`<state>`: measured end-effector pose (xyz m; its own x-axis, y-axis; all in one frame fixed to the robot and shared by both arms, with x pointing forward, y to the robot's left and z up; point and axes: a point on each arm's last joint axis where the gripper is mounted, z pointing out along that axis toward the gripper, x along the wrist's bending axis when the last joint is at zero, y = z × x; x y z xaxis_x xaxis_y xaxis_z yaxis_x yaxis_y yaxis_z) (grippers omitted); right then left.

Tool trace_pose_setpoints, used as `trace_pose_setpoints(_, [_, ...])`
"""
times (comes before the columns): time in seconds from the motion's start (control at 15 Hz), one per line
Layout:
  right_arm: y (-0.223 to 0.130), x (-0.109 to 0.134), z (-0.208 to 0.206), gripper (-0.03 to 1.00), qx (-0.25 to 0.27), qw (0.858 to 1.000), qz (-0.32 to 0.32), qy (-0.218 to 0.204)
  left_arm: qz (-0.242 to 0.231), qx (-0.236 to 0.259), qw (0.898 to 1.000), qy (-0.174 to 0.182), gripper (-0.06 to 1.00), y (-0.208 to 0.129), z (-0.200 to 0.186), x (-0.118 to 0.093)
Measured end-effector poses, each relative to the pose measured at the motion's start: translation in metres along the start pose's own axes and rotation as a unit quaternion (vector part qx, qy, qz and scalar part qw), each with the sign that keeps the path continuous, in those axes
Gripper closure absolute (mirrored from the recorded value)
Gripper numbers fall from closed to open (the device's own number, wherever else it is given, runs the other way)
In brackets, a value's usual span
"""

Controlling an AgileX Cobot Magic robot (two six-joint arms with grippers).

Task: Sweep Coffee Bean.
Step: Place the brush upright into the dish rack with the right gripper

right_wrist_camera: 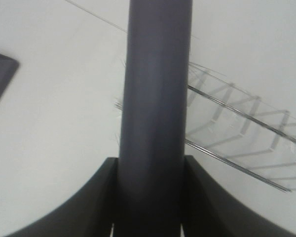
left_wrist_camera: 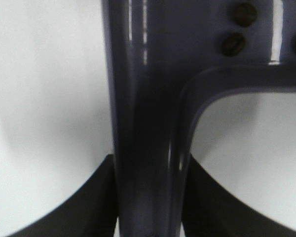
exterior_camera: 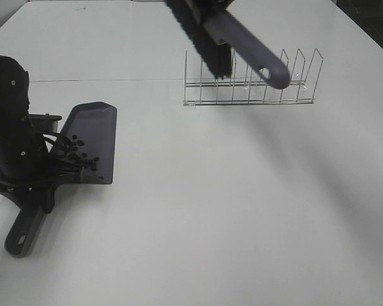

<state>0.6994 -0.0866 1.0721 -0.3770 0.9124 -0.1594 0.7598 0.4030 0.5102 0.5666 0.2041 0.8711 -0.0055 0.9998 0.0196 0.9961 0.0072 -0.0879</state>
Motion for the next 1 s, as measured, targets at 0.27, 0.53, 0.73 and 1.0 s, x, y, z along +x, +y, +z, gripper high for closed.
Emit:
trace_pose_setpoints(0.27, [-0.034, -0.075, 0.0, 0.7, 0.067, 0.996, 0.054, -0.036, 0.0, 0.0, 1.0, 0.0, 0.62, 0.0, 0.0, 0.0])
trace_pose_setpoints(0.53, [-0.078, -0.119, 0.022, 0.7, 0.15, 0.983, 0.095, -0.048, 0.0, 0.0, 1.0, 0.0, 0.62, 0.0, 0.0, 0.0])
trace_pose_setpoints(0.73, [-0.112, -0.131, 0.044, 0.7, 0.212, 0.969, 0.117, -0.041, 0.0, 0.0, 1.0, 0.0, 0.62, 0.0, 0.0, 0.0])
trace_pose_setpoints(1.0, [-0.143, -0.133, 0.064, 0.7, 0.259, 0.957, 0.123, -0.035, 0.0, 0.0, 1.0, 0.0, 0.62, 0.0, 0.0, 0.0])
